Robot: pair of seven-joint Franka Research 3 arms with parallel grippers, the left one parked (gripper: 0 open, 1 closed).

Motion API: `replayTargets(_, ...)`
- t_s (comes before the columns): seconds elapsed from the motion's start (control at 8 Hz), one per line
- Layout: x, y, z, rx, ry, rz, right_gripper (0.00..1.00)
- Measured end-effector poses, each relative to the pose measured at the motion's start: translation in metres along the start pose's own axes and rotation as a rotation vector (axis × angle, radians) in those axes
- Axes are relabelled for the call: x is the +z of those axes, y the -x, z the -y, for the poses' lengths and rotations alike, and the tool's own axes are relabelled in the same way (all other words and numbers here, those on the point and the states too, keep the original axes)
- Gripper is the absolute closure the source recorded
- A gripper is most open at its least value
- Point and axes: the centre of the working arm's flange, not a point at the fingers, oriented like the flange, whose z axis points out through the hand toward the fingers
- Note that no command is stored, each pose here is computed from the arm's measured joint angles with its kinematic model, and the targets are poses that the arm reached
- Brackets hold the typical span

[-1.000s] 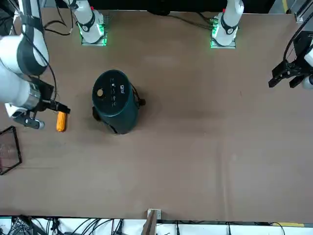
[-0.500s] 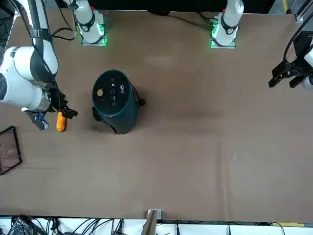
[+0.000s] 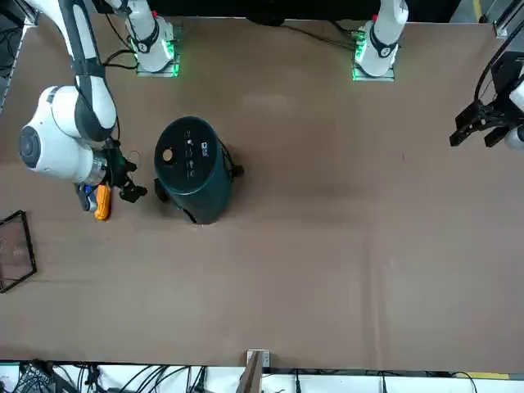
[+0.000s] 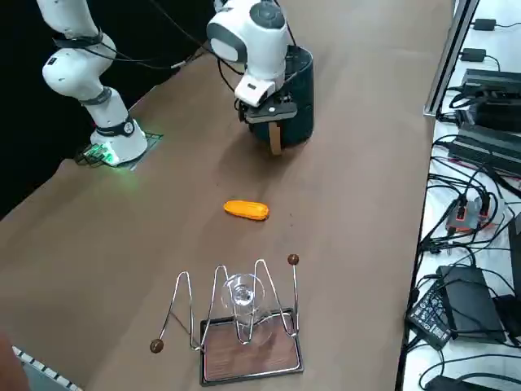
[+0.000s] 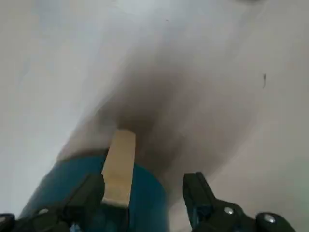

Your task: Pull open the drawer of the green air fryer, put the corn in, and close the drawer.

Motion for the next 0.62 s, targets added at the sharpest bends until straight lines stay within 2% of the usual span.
replayTargets(0.25, 0.0097, 0.0077, 0.0012, 0.074, -0.008, 0.006, 0.00)
replayTargets(0.62, 0.0087, 0.0112, 0.0047, 0.197, -0.047, 0.052, 0.00)
